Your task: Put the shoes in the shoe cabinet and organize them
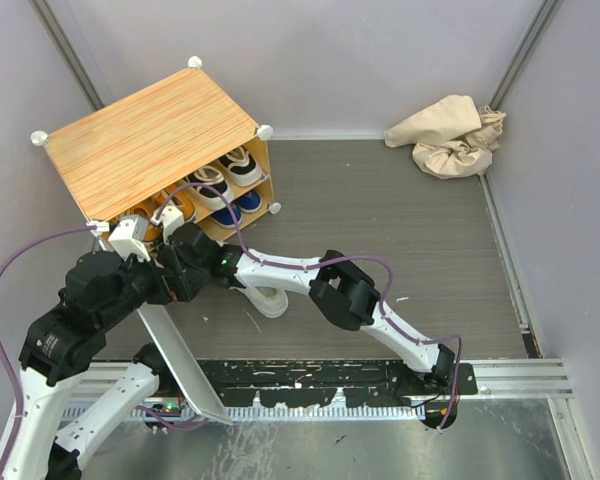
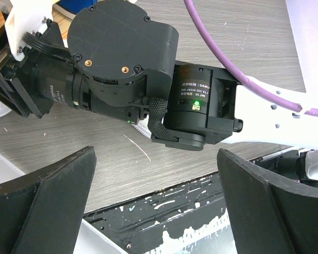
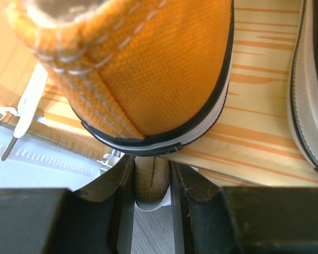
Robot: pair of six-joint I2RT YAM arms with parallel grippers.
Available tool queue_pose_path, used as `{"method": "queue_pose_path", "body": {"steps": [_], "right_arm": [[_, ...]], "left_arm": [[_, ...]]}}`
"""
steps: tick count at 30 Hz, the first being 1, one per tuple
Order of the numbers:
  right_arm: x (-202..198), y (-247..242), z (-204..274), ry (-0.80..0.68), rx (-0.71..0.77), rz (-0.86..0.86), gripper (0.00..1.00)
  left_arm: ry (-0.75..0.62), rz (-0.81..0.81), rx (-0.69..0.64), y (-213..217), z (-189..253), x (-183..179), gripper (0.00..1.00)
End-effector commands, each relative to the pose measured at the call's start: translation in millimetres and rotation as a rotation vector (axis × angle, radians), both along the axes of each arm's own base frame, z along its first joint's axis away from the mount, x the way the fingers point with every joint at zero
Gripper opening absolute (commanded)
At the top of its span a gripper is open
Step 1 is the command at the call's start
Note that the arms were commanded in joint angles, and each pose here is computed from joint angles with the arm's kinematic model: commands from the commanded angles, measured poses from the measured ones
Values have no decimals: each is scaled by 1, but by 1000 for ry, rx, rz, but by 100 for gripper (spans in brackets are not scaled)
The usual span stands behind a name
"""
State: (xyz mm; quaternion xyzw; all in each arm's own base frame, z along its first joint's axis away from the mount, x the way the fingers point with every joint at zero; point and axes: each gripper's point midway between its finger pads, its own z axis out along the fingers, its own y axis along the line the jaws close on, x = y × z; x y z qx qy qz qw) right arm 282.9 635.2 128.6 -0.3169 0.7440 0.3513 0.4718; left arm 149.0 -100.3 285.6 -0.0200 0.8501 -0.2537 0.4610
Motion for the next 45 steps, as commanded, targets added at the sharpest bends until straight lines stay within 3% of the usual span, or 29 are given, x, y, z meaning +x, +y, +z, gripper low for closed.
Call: {"method": "queue_pose_path", "body": {"steps": [1, 15, 25, 31, 35, 41, 45], "right_arm": [[25, 10, 70, -167, 177, -45, 7], [29, 21, 70, -169, 213, -53, 11], [9, 0, 83, -145, 228, -2, 61], [-8, -19, 99, -154, 247, 43, 68], [-17, -28, 99, -136, 243, 72, 64], [-28, -25, 73, -83, 214, 122, 25], [-37, -17, 56, -36, 197, 175, 13]], "left_arm": [[1, -8, -22, -4, 2, 0, 98], [16, -18, -23, -7, -1, 2, 98], [19, -27, -29, -10, -4, 2, 98], [19, -38, -37, -13, -4, 3, 98], [12, -29, -34, -10, -3, 3, 98], [3, -15, -38, -7, -2, 0, 98], [8, -13, -35, -6, -3, -1, 98]]}}
